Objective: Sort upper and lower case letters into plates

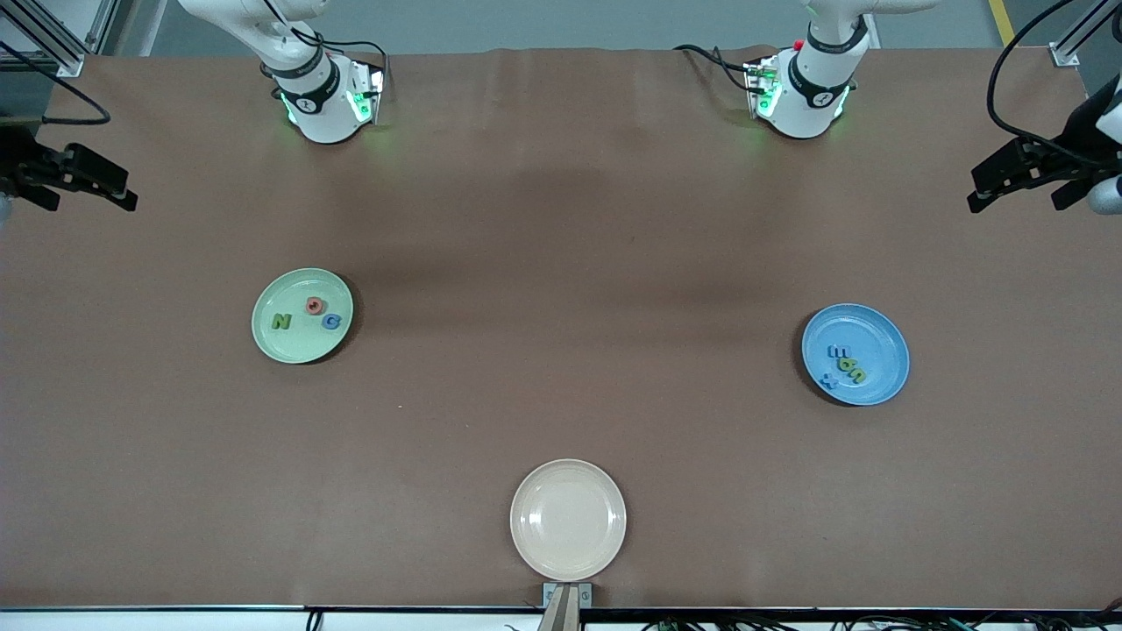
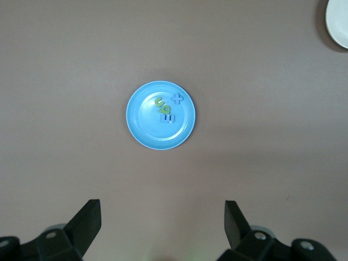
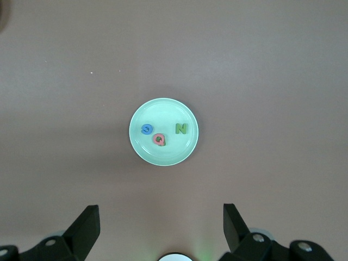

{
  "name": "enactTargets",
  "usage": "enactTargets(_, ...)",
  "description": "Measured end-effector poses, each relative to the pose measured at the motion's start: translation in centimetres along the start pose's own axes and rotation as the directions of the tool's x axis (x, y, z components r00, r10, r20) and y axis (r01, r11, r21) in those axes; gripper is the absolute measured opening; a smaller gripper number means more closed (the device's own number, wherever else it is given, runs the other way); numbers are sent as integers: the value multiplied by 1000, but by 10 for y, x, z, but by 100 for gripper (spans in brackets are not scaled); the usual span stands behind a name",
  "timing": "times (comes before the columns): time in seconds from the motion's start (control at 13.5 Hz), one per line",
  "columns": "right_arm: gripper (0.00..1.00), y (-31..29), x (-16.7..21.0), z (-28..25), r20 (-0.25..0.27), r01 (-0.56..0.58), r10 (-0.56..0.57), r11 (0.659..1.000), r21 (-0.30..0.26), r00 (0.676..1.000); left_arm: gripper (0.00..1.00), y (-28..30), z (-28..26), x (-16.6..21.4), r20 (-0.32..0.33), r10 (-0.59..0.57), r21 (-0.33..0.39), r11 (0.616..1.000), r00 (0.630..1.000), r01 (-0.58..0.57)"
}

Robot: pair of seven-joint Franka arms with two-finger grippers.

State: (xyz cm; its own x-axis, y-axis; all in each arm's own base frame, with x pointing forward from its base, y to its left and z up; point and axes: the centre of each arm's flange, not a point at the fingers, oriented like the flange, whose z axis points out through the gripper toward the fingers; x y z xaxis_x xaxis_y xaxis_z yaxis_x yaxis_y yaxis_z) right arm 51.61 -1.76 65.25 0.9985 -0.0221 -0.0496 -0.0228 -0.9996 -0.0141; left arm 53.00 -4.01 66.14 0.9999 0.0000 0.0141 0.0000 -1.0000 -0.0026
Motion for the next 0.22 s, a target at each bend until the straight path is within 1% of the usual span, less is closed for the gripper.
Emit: enactTargets(0.22,100,0,-3,-6,-23,0,0,1000,0,1000,100,9,2,0,4,17,1,1000,1000,-17)
